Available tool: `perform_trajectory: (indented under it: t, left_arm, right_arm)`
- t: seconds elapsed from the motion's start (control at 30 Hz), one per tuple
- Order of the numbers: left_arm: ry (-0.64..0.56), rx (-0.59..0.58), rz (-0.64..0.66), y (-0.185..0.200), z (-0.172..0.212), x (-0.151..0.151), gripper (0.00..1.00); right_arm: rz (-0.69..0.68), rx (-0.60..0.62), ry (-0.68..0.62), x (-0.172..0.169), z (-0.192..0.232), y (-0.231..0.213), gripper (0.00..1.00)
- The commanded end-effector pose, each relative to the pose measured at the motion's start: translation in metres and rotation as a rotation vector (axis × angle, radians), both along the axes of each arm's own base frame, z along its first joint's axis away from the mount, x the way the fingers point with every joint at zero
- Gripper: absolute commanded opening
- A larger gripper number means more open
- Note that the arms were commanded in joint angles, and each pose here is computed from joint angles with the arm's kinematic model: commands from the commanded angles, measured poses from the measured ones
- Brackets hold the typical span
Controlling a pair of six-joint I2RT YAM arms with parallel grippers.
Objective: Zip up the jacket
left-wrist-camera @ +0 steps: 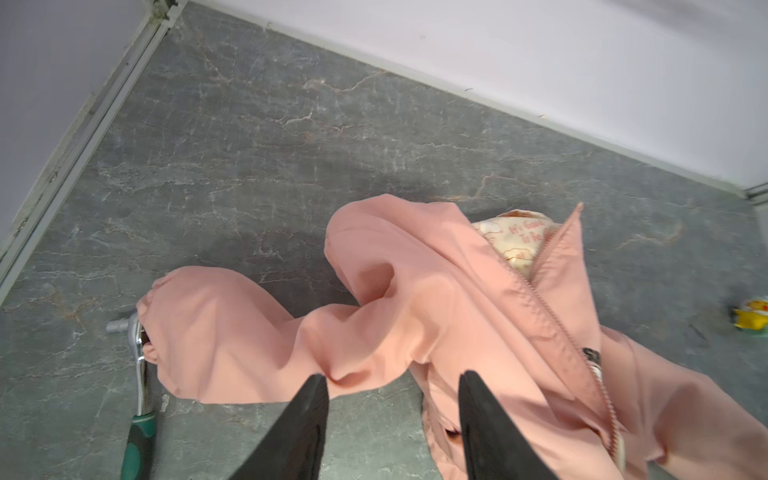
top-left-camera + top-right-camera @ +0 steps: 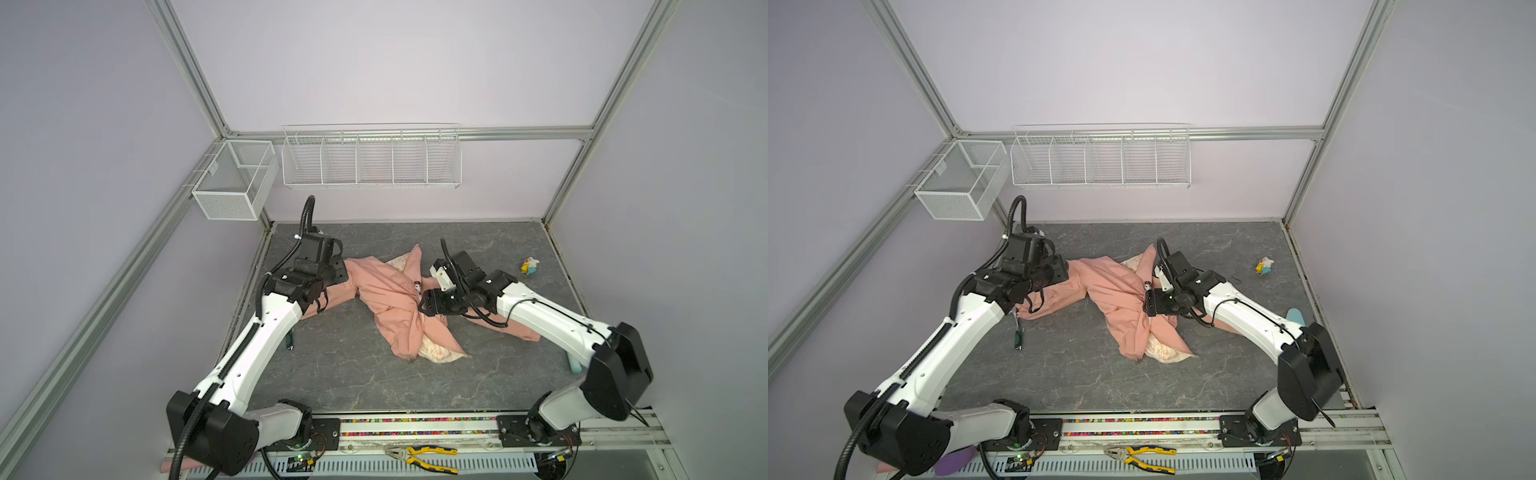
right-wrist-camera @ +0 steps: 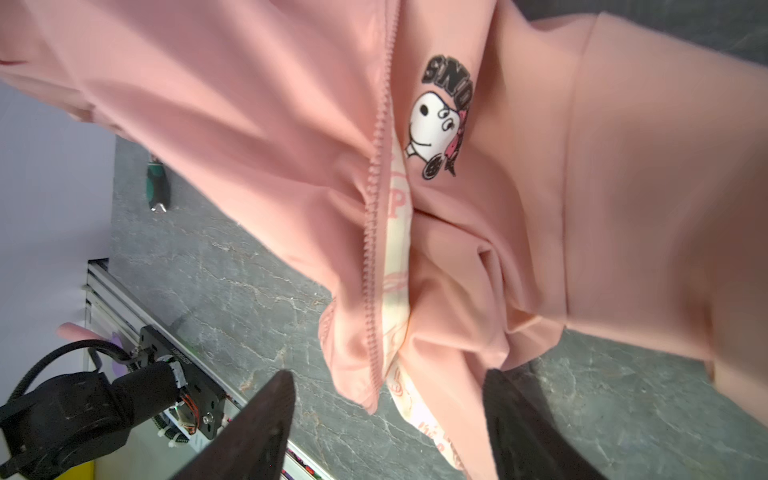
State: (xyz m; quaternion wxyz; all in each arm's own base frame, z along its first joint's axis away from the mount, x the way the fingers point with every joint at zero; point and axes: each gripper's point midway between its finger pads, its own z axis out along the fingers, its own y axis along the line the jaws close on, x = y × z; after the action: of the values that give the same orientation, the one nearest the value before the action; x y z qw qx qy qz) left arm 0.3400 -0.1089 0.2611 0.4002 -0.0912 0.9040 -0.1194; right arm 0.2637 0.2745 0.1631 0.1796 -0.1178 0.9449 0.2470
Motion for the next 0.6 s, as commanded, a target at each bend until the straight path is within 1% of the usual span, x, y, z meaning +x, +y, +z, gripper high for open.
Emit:
perform_trajectory:
  t: [0.0, 0.13, 0.27, 0.4, 0.57]
  left_arm:
    - [0.077, -0.097, -0.043, -0.014, -0.014, -0.025, 0.55]
    - [0.113, -0.223, -0.081, -0.038, -0.036, -0.039, 0.60]
    - [0.164, -0.280, -0.095, -0.053, -0.067, -0.037, 0.61]
    - [0.175, -0.307, -0.093, -0.061, -0.083, -0.027, 0.61]
    - [0.163, -0.268, -0.075, -0.062, -0.096, -0.009, 0.61]
  right_arm:
    - [-0.017, -0.038, -0.027, -0.021, -0.003, -0.005, 0.80]
    - [0.015, -0.020, -0.015, -0.051, -0.014, 0.015, 0.81]
    - [0.022, -0.030, -0.002, -0.065, -0.039, 0.033, 0.82]
    - [0.015, -0.071, 0.022, -0.067, -0.068, 0.045, 0.81]
    - [0.003, -0.090, 0.055, -0.066, -0.093, 0.055, 0.77]
